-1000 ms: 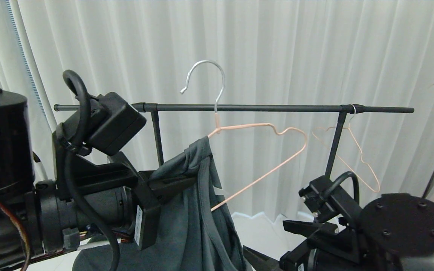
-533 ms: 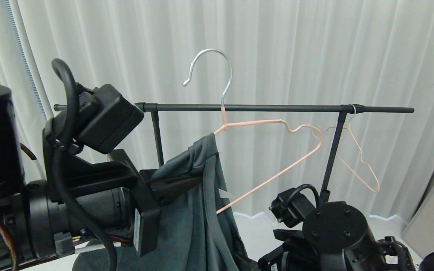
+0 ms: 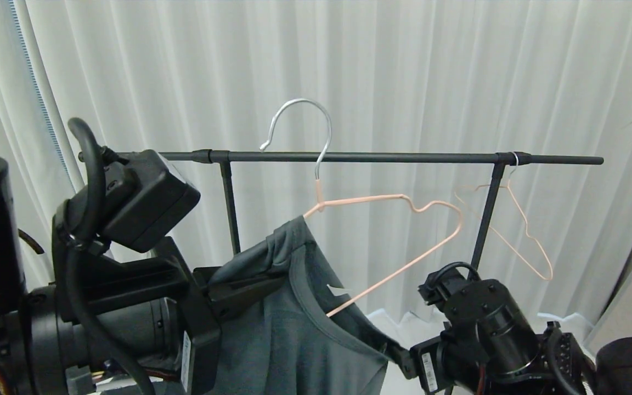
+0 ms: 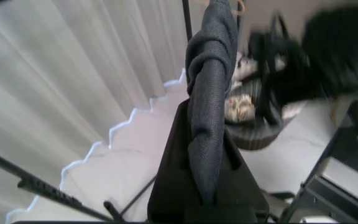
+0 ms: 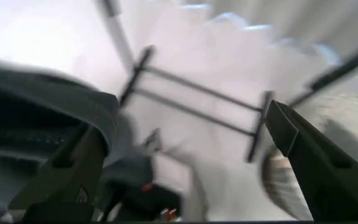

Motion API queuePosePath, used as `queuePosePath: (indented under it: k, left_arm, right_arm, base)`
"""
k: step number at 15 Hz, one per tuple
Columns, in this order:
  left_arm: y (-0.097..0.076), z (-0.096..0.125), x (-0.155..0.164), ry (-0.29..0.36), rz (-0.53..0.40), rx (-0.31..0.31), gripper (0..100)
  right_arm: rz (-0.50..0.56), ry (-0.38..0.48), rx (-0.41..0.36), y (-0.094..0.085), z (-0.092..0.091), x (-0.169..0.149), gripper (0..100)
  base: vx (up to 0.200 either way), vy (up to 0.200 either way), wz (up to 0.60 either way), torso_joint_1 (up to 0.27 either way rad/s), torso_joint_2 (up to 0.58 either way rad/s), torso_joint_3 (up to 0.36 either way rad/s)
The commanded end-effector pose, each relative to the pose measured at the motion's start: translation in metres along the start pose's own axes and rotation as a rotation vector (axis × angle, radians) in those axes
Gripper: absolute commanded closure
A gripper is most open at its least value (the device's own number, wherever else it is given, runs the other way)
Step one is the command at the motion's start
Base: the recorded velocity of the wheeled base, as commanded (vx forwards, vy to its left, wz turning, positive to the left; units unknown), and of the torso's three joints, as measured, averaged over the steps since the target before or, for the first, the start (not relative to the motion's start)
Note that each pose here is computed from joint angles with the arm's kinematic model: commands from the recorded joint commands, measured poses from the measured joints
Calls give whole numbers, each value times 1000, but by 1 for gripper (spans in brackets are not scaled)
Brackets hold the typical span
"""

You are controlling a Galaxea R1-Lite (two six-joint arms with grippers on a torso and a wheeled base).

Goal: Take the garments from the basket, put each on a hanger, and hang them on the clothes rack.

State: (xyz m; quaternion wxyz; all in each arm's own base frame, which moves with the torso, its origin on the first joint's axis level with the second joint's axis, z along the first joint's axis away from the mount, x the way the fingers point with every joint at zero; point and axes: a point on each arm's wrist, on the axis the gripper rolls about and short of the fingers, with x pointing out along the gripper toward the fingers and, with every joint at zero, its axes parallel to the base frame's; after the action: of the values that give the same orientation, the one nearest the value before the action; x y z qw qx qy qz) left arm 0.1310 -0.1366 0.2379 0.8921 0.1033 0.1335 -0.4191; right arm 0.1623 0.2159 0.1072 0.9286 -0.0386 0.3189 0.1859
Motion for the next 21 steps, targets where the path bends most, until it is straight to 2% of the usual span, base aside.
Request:
queuePosePath:
  k: [1,4,8,12,15,17,18,19,21]
  left_arm:
    - [-1,-7,-3,15,0,0,100]
    - [-2,-21,-6,51,3,9,100]
    - [-7,-59,-22,128,-12,92,100]
    - [-7,-71,-19,182,-6,106,100]
    - [-3,-78,9,308,101,112,100]
    - [-1,-70,17,290,108,106,100]
    - [1,-66,21,283,116,101,100]
    - [1,-65,22,282,116,101,100]
    - [2,-61,23,236,117,95,100]
  right_arm:
    - [-83,-51,26,-27,16,-2,0]
    - [-159,-90,58,-55,30,-4,0]
    - [-203,-173,55,-76,46,-2,0]
    - [-169,-199,17,-76,50,-9,0]
    - [-102,-237,-55,-71,55,-28,0]
    - [-39,-229,-102,-61,51,-40,0]
    - [49,-223,-146,-50,47,-52,0]
    - [79,-219,-164,-46,46,-56,0]
    - [211,-208,-262,-35,37,-72,0]
  base:
    - [0,0,0,0,0,0]
    - [0,0,0,0,0,0]
    - [0,0,0,0,0,0]
    - [0,0,0,0,0,0]
    - [0,0,0,0,0,0]
    - [0,0,0,0,0,0]
    - [0,0,0,0,0,0]
    - [0,0,0,0,0,0]
    - [0,0,0,0,0,0]
